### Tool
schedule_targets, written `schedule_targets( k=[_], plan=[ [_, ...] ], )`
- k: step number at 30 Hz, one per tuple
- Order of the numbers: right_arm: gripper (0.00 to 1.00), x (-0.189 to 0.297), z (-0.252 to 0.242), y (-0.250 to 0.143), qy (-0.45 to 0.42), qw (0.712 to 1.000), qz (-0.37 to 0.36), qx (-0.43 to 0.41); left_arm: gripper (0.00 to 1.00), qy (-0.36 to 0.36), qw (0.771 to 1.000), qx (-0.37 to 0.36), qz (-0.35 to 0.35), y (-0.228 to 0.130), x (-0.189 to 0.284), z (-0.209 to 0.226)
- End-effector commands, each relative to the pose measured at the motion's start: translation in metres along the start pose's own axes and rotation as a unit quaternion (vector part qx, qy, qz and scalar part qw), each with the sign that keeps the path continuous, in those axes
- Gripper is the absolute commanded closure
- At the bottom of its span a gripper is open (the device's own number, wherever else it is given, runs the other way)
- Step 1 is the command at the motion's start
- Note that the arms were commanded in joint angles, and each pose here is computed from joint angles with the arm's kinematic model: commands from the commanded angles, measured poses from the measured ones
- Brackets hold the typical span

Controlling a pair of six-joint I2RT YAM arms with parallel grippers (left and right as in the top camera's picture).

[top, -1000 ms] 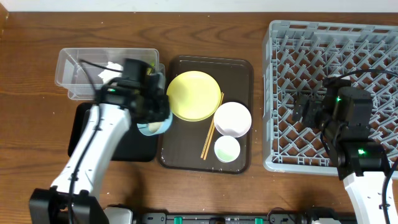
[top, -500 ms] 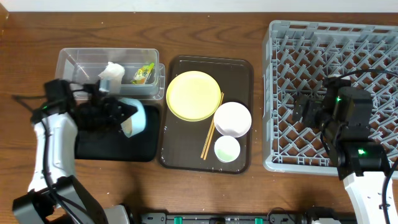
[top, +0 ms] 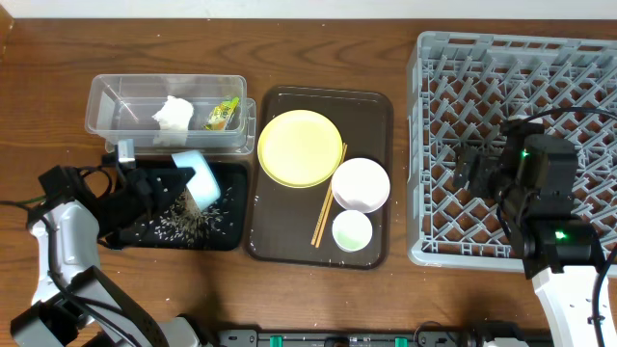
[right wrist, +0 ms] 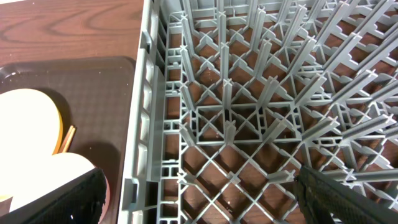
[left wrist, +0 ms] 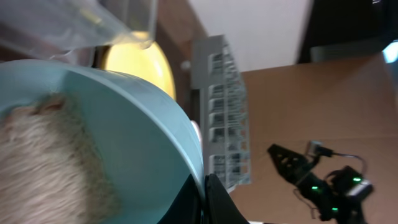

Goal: Sort waste into correct bins and load items into the dishwasher rack
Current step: 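Tilt the blue bowl to pour the rice onto the black tray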

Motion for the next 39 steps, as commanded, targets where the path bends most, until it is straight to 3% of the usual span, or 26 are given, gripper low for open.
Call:
schedule_targets(
  k=[1, 26, 33, 39],
  plan=[
    [0.05, 0.003, 0.003, 0.006, 0.006, 1.0, -0.007, 0.008, 0.94, -0.071, 0.997, -0.015, -0.013, 0.003, 0.004, -0.016],
    [0.05, 0.003, 0.003, 0.006, 0.005, 1.0, -0.007, 0.008, 0.94, -0.082, 0.996, 0.018, -0.012, 0.003, 0.004, -0.018],
    [0.05, 0.003, 0.003, 0.006, 0.005, 1.0, -0.007, 0.008, 0.94, -0.021, 0.999, 0.045, -0.012, 0.007, 0.003, -0.003],
    [0.05, 0.003, 0.003, 0.005, 0.005, 1.0, -0.007, 0.008, 0.94, -0.055, 0.998, 0.033, -0.015, 0.012, 0.004, -0.011]
  ],
)
Point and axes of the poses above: each gripper's point midway between its finger pads, its own x axis back along the fingers, its own z axis along the line the jaws close on, y = z × x, the point moved 5 cm from there along x, back along the fingers, and after that the axes turned 5 degrees about x, right-handed, at the moved point
